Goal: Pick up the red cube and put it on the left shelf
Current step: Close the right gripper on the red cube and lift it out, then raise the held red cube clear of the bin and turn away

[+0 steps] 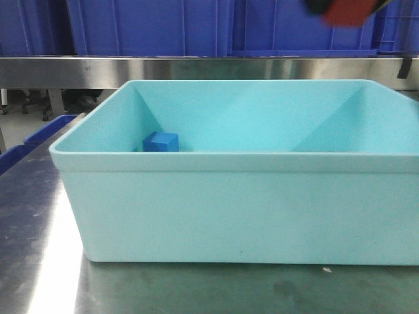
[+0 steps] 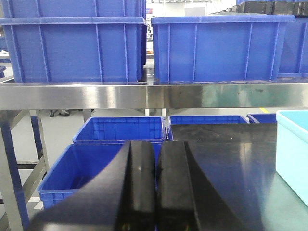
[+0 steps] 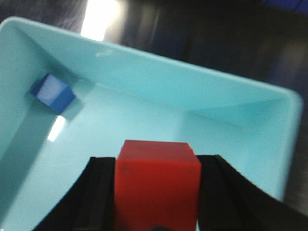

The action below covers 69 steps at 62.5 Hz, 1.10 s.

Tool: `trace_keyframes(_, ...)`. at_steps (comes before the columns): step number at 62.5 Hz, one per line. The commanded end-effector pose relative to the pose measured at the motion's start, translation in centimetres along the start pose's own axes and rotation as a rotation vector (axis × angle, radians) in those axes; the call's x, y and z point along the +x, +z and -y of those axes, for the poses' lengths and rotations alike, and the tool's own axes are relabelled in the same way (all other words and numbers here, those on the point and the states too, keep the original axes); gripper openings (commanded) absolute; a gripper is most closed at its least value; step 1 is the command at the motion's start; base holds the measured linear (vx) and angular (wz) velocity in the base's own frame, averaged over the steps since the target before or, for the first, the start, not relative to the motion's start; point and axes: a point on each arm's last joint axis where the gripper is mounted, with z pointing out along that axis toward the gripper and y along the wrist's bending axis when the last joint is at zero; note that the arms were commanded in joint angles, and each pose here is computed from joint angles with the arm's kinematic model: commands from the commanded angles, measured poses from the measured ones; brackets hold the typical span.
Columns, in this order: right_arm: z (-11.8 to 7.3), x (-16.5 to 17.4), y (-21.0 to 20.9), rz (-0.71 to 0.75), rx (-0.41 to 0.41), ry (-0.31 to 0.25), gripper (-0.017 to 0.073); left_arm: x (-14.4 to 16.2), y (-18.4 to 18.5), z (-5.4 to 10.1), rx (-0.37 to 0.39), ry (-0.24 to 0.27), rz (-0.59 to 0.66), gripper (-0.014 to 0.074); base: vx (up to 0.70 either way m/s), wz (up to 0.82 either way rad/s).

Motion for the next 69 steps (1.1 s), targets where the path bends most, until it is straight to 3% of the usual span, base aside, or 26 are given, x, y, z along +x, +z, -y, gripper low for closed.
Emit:
trace_keyframes(1,2.3,0.5,-3.9,0.125,0.053,-0.011,0.0107,0.0,-0.1,0.0,0.002,-0.010,0.075,0.0090,0.00,0.00)
trace_keyframes(13,6.4,6.0,-8.5,0.227,0.158,0.045,0.0107,0.0,-0.1,0.0,0.002,-0.010,0.075,0.0090,0.00,0.00)
trace_keyframes(21,7.6,9.8,-10.9,0.318,0.175,0.058,0.0107,0.0,-0.1,0.0,0.002,-0.010,0.075,0.0090,0.00,0.00)
trace_keyframes(32,8.2,13.3,-13.5,0.505,0.139,0.059,0.0107,0.0,-0.1,0.0,0.002,-0.010,0.075,0.0090,0.00,0.00)
trace_keyframes(43,8.5,15.0,-14.6,0.607,0.124,0.058,0.0107,0.0,-0.1,0.0,0.002,-0.010,0.075,0.0090,0.00,0.00)
trace_keyframes(69,8.6,15.1,-14.6,0.599,0.128,0.060,0.0107,0.0,-0.1,0.0,0.002,-0.010,0.075,0.0090,-0.01,0.05)
